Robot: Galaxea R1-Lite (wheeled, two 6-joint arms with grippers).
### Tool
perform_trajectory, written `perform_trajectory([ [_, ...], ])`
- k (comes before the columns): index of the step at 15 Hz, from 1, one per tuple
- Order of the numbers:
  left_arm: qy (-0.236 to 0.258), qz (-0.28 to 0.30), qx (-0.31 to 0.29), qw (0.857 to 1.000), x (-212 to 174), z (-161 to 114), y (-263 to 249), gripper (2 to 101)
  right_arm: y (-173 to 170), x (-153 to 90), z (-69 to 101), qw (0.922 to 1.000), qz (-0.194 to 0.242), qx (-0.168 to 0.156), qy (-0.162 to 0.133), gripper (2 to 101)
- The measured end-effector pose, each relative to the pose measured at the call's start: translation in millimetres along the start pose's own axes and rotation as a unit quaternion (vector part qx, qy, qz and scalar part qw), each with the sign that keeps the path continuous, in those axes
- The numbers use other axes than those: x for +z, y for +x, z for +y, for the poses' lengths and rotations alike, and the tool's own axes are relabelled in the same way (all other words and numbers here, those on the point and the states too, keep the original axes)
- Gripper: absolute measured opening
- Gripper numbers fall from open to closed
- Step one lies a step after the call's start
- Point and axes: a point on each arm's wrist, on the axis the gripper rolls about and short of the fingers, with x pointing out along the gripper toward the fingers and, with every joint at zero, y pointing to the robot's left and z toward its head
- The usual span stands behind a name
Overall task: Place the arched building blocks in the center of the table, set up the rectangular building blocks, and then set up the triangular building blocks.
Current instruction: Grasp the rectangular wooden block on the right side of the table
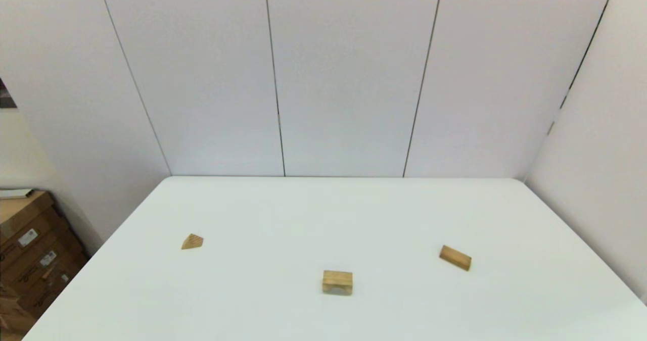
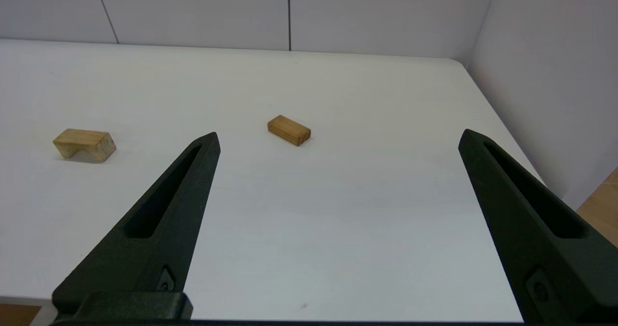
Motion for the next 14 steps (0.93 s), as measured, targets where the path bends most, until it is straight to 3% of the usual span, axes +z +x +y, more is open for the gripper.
perform_trajectory([
  [7,-0.059,0.002,0.008,0.998,-0.9,0.2,0.2,97.8,0.0,0.0,0.0,1.0,0.0,0.0,0.0,98.0],
  [14,-0.062,0.002,0.013,0.998,-0.9,0.5,0.2,97.8,0.0,0.0,0.0,1.0,0.0,0.0,0.0,98.0],
])
